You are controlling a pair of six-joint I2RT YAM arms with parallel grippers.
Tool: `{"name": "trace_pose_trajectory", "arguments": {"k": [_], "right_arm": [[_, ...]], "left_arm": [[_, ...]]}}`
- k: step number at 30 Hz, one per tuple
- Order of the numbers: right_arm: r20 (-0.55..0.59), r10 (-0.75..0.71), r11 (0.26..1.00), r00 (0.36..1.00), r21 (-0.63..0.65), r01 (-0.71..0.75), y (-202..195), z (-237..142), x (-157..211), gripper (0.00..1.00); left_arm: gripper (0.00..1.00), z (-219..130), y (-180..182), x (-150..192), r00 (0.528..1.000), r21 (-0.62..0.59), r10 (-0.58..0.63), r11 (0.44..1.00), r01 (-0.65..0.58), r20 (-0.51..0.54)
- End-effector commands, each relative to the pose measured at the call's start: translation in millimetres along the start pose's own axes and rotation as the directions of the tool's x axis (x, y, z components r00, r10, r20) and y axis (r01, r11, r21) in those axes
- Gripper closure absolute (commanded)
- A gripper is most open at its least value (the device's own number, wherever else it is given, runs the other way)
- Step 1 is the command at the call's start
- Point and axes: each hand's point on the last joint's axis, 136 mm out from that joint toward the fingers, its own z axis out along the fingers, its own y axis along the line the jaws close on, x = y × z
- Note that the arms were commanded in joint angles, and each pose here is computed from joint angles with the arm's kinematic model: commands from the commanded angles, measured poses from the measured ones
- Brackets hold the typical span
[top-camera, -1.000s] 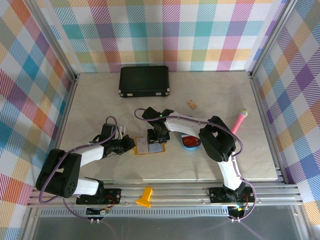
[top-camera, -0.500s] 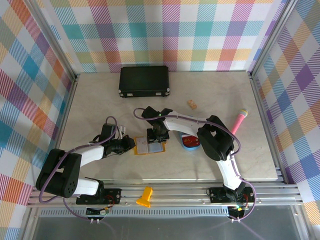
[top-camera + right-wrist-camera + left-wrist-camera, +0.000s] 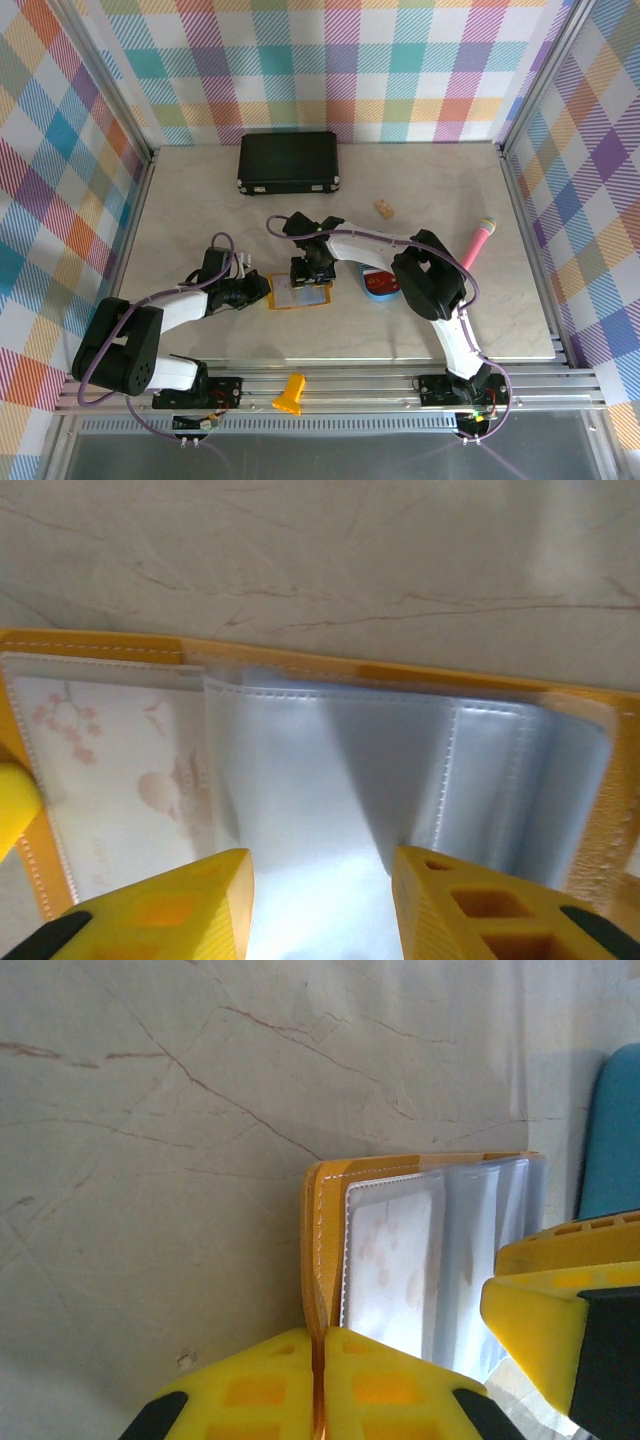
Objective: Put the credit cards into the card holder
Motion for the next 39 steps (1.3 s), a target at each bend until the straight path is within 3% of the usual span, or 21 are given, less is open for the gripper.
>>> {"name": "trace_pose_trajectory", "arguments": {"k": [1, 19, 30, 36, 39], "right_arm": [[-0.043, 0.022, 0.998, 0.999, -0.051, -0.024, 9.3, 9.7, 7.6, 0.59], [-0.054, 0.075, 0.968, 0.996, -0.234, -0.085, 39.0, 6.9, 8.0, 0.63], [-0.05, 0.081, 0.959, 0.995, -0.269, -0.092, 45.9, 3.6, 6.7, 0.67], [-0.052, 0.088, 0.959, 0.995, -0.265, -0.099, 45.3, 4.8, 6.4, 0.67], [-0.054, 0.094, 0.96, 0.994, -0.261, -0.105, 44.0, 6.0, 6.4, 0.67]], "left_arm": [[0.91, -0.7, -0.6, -0.5, 1.0, -0.016, 0.018, 1.0, -0.018, -0.003], [0.91, -1.7, -0.1, -0.3, 1.0, -0.022, 0.014, 1.0, -0.014, 0.006], [0.9, -3.7, 0.8, -1.1, 1.0, -0.033, 0.012, 0.999, -0.011, 0.014], [0.73, -12.9, 1.9, -5.6, 0.998, -0.065, 0.021, 0.998, -0.018, 0.053], [0.7, -15.7, -0.1, -7.1, 0.998, -0.066, 0.021, 0.998, -0.017, 0.061]]}}
